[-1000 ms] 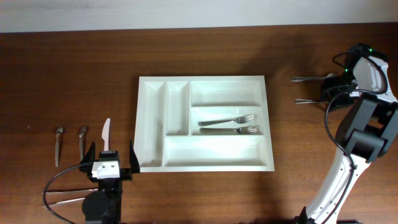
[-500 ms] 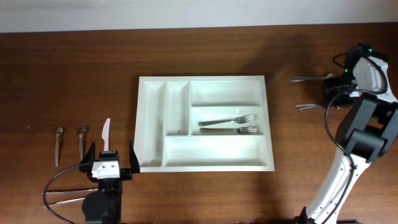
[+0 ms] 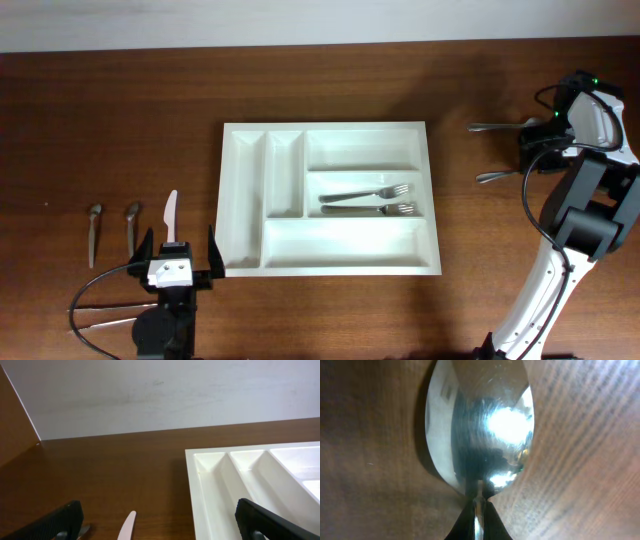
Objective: Pack container
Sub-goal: 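Carry the spoon into the tray's upper-right compartment and release it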
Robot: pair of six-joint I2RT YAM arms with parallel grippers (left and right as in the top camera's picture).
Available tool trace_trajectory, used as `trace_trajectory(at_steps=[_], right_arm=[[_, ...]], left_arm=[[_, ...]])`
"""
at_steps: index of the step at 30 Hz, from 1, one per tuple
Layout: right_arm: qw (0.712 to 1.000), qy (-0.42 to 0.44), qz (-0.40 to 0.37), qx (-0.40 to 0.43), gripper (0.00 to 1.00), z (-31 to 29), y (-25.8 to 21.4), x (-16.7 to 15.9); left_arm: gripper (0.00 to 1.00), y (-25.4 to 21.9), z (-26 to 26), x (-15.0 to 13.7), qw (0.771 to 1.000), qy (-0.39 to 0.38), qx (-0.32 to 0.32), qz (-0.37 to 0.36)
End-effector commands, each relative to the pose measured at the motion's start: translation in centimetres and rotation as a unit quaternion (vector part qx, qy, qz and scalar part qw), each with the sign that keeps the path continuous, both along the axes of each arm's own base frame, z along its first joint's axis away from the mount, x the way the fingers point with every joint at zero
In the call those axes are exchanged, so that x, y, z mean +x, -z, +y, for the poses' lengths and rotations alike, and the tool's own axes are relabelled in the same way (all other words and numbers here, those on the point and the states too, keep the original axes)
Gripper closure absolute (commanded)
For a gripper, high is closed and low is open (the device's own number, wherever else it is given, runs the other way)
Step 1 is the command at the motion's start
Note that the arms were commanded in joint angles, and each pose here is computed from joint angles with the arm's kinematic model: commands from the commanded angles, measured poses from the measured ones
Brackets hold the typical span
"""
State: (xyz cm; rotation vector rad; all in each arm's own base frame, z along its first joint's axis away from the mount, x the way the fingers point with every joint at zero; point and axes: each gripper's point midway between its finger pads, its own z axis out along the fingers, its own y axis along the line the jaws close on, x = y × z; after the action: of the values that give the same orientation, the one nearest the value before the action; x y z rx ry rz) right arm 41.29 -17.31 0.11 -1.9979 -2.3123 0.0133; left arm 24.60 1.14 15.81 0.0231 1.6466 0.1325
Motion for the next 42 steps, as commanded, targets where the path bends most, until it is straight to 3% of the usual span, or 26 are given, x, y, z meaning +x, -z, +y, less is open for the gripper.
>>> trace_trajectory(at_steps=[1,11,19,32,42], right_arm=[[1.000,0.002,-0.013,0.018,0.96,0.6,-0.6,1.0],[0.996,-0.036,-0.077,0.016,0.96,3.6,-8.4,4.9],[0.983,-0.117,-0.140,0.031,0.96,12.6,-14.1,8.1],[0.991,-0.064,-0.111,0.039,0.94,28.3,-13.9,6.9],[0.993,-0.044,-0.108,-0.007,0.87,32.7,-13.6,5.3]], left_arm=[[0.01,0.0,0.1,0.0,1.000,-0.001,0.008,0.000],[0.01,0.0,0.1,0.0,1.000,-0.001,0.008,0.000],[0.01,0.0,0.1,0.0,1.000,-0.001,0.008,0.000],[0.01,0.0,0.1,0.0,1.000,-0.001,0.008,0.000],[0.01,0.0,0.1,0.0,1.000,-0.001,0.008,0.000]])
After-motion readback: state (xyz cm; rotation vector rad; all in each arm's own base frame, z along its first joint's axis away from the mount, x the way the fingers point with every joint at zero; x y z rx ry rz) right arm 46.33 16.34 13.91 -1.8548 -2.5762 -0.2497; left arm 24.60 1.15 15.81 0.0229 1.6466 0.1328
